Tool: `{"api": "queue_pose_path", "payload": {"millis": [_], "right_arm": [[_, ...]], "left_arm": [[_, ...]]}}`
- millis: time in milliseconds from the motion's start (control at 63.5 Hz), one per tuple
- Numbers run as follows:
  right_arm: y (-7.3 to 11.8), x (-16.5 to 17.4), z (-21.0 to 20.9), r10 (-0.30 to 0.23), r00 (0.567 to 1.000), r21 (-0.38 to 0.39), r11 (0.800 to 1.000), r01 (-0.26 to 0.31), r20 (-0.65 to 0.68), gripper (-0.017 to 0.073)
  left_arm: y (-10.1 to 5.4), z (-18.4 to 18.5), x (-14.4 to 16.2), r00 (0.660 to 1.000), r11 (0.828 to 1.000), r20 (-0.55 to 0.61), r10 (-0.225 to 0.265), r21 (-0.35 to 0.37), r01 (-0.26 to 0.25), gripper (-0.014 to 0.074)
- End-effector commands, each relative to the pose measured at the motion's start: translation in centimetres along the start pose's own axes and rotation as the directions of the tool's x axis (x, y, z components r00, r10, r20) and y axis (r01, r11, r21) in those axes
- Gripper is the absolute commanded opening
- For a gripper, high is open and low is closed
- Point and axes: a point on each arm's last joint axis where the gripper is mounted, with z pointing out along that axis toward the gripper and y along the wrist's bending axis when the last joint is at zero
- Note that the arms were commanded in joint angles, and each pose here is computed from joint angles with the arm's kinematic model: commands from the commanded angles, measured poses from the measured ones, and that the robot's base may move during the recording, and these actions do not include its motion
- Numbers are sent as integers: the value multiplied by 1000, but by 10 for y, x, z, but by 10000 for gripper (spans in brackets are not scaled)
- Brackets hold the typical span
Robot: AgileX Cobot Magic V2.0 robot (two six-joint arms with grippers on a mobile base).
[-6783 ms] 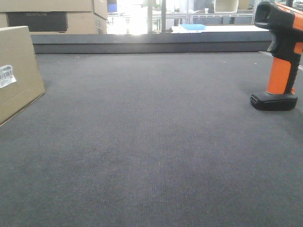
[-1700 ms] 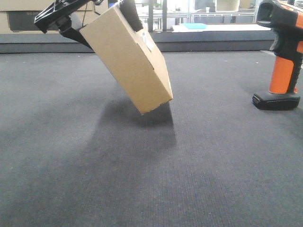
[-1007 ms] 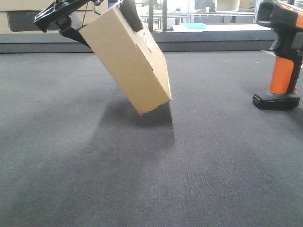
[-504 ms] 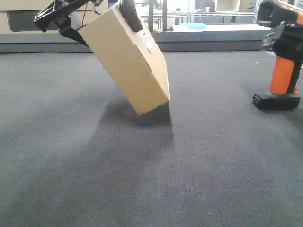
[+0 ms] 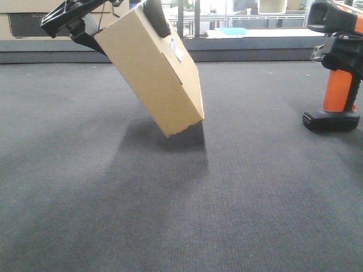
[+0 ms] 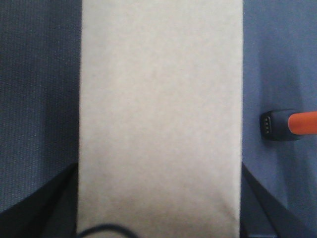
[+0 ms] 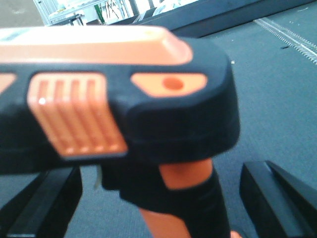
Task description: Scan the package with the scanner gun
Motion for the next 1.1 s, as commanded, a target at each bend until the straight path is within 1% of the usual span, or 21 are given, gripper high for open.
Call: {"api": "queue_pose_path", "payload": {"millis": [0, 157, 913, 976, 1070, 1086], "right_arm": [[2, -7, 3, 5, 999, -8, 1000, -5, 52, 560], [3, -11, 6, 11, 998, -8, 1000, -10, 65, 560], [2, -9, 8, 13, 999, 3, 1000, -13, 39, 557], [2, -9, 8, 13, 999, 3, 1000, -13, 39, 533], [2, -9, 8, 13, 999, 4, 1000, -13, 36, 408], [2, -8, 8, 13, 999, 4, 1000, -13, 33, 372]], "left_arm": [[-4, -2, -2, 1000, 1000, 25, 7, 16, -8, -111], [-4, -2, -2, 1000, 1000, 25, 7, 16, -8, -111], [-4, -2, -2, 1000, 1000, 25, 7, 16, -8, -111], [-4, -2, -2, 1000, 1000, 25, 7, 16, -8, -111], [-4, -2, -2, 1000, 1000, 25, 7, 16, -8, -111], [-4, -2, -2, 1000, 1000, 25, 7, 16, -8, -111]]}}
